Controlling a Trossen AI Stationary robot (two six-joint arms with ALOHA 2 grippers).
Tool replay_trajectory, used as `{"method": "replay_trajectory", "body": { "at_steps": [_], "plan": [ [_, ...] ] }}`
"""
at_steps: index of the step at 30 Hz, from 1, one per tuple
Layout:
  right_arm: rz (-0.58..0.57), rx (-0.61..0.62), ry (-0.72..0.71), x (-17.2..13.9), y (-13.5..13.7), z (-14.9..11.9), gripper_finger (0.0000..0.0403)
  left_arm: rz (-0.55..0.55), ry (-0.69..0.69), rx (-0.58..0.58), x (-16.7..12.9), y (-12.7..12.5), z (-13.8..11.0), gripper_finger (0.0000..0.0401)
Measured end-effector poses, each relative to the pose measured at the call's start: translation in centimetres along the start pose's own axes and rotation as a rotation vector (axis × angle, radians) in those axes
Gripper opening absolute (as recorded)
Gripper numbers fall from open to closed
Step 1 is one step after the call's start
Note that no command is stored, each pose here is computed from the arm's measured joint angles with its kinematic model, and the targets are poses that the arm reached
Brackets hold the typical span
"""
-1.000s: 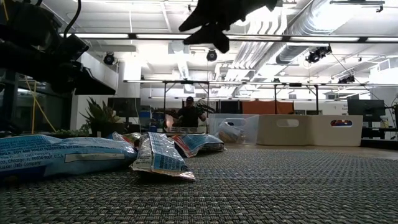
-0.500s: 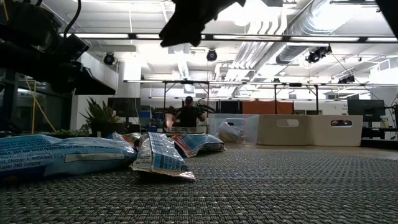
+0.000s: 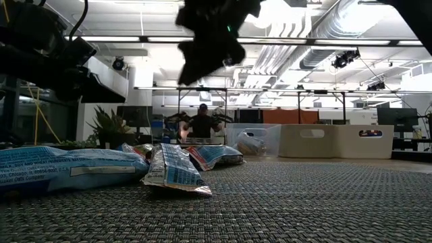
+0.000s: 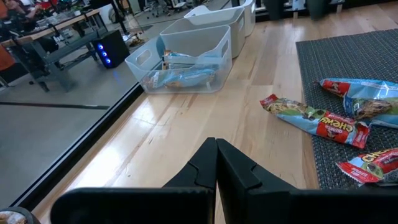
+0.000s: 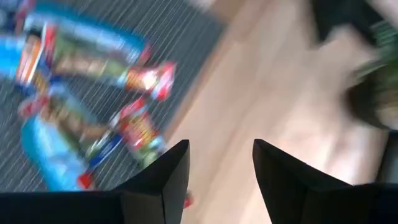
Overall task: Pick and place Granola Bars by type
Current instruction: Put the red granola bar into the gray bin
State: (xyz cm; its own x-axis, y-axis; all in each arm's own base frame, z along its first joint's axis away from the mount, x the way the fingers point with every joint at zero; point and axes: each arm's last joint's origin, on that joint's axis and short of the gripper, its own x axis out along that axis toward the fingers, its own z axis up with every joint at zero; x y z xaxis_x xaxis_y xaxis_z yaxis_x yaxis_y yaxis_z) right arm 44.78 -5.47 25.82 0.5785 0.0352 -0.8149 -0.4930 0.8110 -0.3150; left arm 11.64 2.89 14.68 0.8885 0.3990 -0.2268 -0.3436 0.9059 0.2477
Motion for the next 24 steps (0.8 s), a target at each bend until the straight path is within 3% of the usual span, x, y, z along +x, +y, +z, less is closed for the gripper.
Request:
{"method": "replay_trajectory", "body": {
  "at_steps": [5,16,24],
  "plan": [
    [0.041,-0.072,0.093,2.4,2.1,-1.9,0.0161,0.000,0.000,0.000,0.0,0.0,0.0,0.0001],
    [-0.010,-0.413,0.202,5.6,5.6,-3.5,0.0161,0.000,0.000,0.000,0.0,0.0,0.0,0.0001],
    [-0.139,-0.387,0.126,6.5,5.6,-3.4,0.0161,0.000,0.000,0.000,0.0,0.0,0.0,0.0001]
  ]
}}
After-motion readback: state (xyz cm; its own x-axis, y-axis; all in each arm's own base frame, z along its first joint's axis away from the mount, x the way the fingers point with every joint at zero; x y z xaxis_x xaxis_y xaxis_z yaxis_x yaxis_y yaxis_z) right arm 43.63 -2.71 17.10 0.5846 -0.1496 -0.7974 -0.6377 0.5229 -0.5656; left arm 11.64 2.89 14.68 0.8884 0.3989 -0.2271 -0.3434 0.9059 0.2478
